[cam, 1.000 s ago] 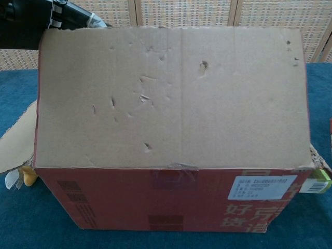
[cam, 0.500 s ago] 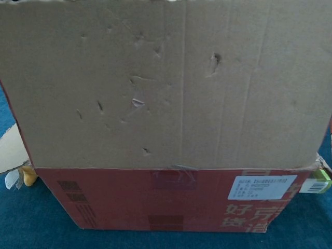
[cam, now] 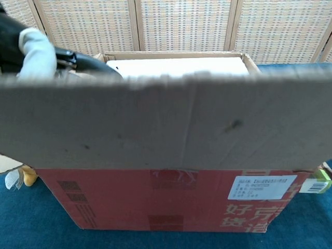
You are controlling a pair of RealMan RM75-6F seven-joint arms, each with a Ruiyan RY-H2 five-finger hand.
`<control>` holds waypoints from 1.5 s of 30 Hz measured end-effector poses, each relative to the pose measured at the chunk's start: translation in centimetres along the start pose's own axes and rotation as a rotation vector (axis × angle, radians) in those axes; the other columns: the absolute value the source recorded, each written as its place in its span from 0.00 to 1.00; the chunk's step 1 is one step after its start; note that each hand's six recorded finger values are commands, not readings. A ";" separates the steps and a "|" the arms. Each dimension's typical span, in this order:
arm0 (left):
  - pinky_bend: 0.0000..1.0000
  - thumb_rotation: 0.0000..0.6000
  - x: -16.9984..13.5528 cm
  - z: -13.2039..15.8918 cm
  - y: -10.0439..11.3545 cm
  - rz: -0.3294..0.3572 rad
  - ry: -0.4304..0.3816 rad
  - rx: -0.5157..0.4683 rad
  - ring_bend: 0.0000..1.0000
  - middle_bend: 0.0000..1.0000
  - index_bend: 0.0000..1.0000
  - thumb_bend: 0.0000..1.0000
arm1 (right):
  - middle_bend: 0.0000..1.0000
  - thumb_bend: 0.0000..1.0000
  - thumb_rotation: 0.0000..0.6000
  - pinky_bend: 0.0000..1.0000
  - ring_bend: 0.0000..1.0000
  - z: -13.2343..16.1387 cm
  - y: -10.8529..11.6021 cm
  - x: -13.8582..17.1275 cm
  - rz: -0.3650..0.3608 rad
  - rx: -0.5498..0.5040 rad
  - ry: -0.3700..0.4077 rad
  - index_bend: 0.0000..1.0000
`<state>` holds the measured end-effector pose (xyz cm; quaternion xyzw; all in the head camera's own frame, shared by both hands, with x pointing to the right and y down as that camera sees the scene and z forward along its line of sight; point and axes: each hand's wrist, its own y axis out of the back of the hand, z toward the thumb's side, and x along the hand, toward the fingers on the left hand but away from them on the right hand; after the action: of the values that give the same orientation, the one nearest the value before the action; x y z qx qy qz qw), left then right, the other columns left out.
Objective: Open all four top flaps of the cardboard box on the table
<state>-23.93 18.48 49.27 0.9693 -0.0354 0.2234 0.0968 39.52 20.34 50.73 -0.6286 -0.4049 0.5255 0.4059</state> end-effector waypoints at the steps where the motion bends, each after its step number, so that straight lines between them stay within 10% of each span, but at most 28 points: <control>1: 0.00 0.10 -0.1 -0.1 -0.2 -0.008 0.006 0.003 0.00 0.00 0.40 0.21 | 0.14 0.82 1.00 0.00 0.00 0.0 0.0 0.0 0.000 0.000 0.000 0.14; 10: 0.00 0.10 -0.5 -1.6 -1.5 -0.079 0.072 0.015 0.00 0.00 0.40 0.21 | 0.14 0.82 1.00 0.00 0.00 -0.1 0.0 0.0 0.000 -0.004 0.000 0.14; 20: 0.00 0.12 -1.3 -1.6 0.3 0.060 0.055 0.137 0.00 0.00 0.39 0.29 | 0.14 0.82 1.00 0.00 0.00 -0.5 -0.3 -0.2 0.009 -0.008 -0.010 0.14; 32: 0.00 0.27 -5.5 -3.9 4.8 0.498 0.200 0.452 0.00 0.00 0.36 0.30 | 0.14 0.82 1.00 0.00 0.00 -1.7 -0.8 -0.5 0.022 -0.007 -0.048 0.14; 45: 0.00 0.51 -14.9 -10.3 5.2 1.003 0.593 0.621 0.00 0.00 0.35 0.30 | 0.12 0.82 1.00 0.00 0.00 -2.6 -1.8 -1.0 0.047 0.041 -0.105 0.14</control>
<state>-42.27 15.90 52.69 0.7155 -0.3885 0.4986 -0.2976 41.87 19.83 53.02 -0.6010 -0.4000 0.5752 0.3846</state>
